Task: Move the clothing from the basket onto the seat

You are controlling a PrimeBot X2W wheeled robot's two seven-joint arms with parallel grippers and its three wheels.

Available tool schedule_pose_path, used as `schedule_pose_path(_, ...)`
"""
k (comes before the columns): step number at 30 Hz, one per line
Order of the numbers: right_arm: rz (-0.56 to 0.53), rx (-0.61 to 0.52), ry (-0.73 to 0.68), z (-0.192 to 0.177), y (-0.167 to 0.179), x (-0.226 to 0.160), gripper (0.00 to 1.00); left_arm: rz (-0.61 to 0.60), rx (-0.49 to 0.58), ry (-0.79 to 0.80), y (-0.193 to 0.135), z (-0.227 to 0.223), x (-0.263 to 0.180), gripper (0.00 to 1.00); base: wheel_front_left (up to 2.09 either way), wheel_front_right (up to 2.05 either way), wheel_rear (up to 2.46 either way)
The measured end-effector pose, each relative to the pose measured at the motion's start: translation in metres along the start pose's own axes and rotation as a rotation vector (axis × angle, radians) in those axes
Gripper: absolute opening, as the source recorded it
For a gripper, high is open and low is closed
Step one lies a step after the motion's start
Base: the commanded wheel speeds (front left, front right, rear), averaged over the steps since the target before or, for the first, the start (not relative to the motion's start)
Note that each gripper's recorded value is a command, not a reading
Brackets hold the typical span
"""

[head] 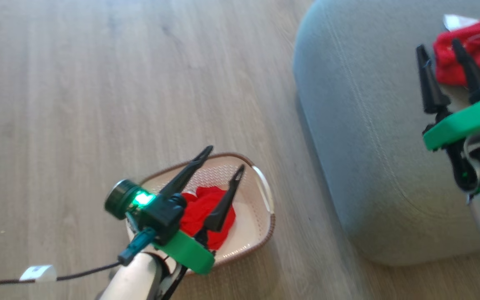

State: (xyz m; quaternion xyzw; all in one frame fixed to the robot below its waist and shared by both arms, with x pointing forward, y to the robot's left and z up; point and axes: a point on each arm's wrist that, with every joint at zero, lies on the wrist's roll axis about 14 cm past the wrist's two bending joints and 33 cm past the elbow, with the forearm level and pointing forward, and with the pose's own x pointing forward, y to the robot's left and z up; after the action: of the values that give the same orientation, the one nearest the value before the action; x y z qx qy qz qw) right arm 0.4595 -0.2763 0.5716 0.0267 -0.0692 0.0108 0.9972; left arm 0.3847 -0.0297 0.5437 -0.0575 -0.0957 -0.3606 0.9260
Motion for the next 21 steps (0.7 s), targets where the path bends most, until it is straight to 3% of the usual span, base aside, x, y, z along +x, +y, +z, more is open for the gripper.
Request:
schedule_pose_path(5, 0.127, 0.050, -0.076, 0.018, 0.046, -0.007, 1.00, 0.168, 0.030, -0.004, 0.036, 0.010, -0.024, 1.00, 0.00, 0.00, 0.00)
schedule_pose_path(12, 0.204, 0.151, -0.105, 0.011, 0.097, -0.027, 1.00, 0.426, 0.092, -0.034, 0.090, 0.032, -0.067, 1.00, 0.00, 0.00, 0.00)
schedule_pose_path(21, 0.178, 0.246, -0.050, -0.017, 0.121, -0.057, 1.00, 0.647, 0.093, -0.038, 0.118, 0.040, -0.115, 1.00, 0.00, 0.00, 0.00)
